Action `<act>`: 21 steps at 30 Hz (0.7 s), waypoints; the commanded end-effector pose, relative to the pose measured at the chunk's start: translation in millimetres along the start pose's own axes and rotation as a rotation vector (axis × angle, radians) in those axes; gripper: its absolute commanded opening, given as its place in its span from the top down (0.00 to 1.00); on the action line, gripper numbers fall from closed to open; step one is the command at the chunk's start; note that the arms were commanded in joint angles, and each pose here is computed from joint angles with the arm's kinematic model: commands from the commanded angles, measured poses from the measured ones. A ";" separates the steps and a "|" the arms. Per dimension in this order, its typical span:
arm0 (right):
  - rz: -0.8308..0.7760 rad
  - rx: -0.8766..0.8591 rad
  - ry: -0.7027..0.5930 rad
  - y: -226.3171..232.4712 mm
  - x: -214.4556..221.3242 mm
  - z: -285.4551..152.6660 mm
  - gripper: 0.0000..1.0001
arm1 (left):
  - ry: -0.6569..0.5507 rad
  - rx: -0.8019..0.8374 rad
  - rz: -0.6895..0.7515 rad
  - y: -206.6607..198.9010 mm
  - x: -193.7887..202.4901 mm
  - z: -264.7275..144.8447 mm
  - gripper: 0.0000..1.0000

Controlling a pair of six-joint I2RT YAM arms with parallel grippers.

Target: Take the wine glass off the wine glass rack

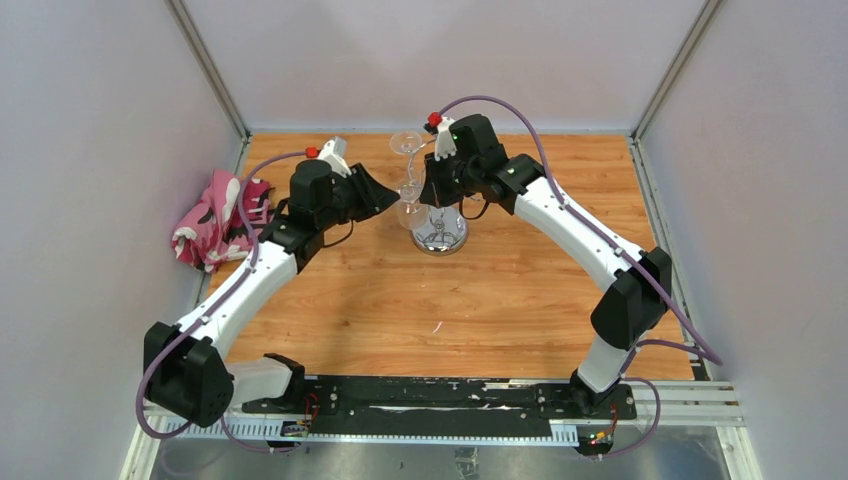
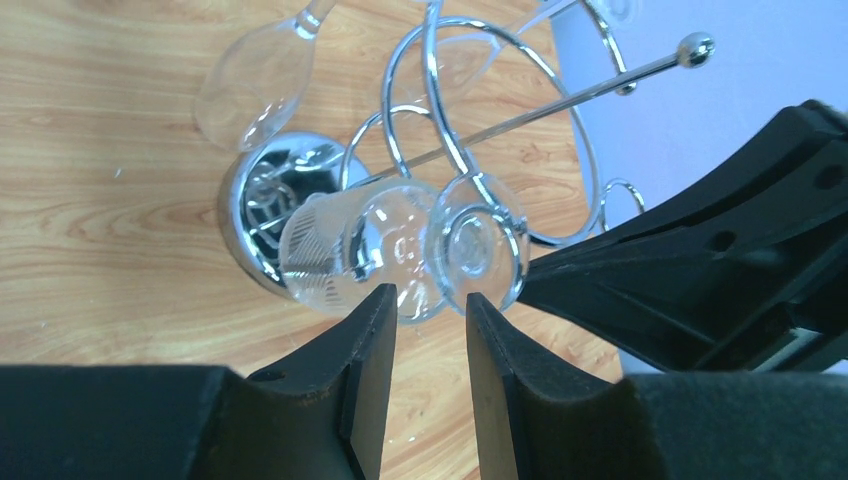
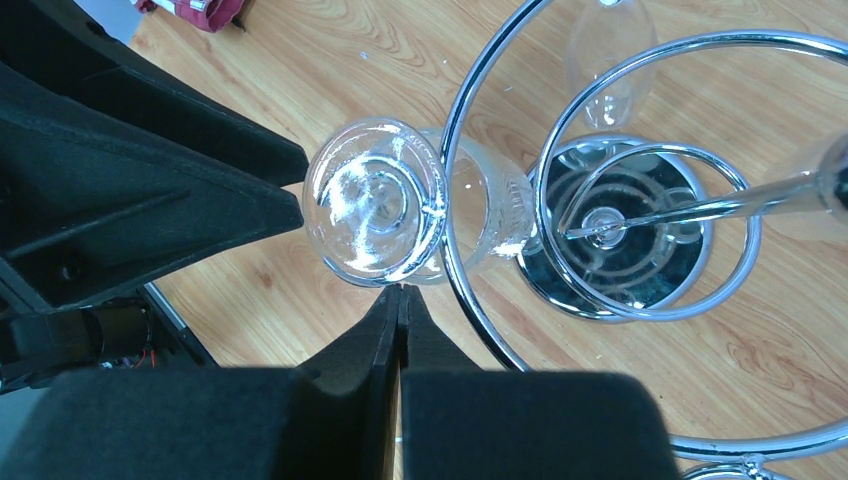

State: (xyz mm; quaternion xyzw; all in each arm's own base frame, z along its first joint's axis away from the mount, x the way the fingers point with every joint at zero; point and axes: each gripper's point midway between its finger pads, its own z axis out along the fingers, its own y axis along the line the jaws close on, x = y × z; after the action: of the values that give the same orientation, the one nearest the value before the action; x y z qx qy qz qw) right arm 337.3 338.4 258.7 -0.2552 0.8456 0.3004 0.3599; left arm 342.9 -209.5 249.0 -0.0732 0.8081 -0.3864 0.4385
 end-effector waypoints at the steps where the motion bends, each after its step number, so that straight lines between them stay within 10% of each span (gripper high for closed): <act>1: -0.022 -0.028 0.000 8.1 1.4 6.4 1.00 | -0.036 0.094 0.027 -29.3 -18.8 -1.8 0.63; 21: -0.026 -0.022 -0.006 7.1 0.1 5.9 1.00 | -0.010 0.092 0.031 -23.4 -12.3 8.6 0.60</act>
State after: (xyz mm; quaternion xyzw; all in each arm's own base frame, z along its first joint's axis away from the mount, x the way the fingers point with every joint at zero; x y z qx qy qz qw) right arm 337.5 338.5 258.5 -0.2557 0.8455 0.3002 0.3601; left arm 351.0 -218.8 260.3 -0.0553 0.7970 -0.4032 0.4463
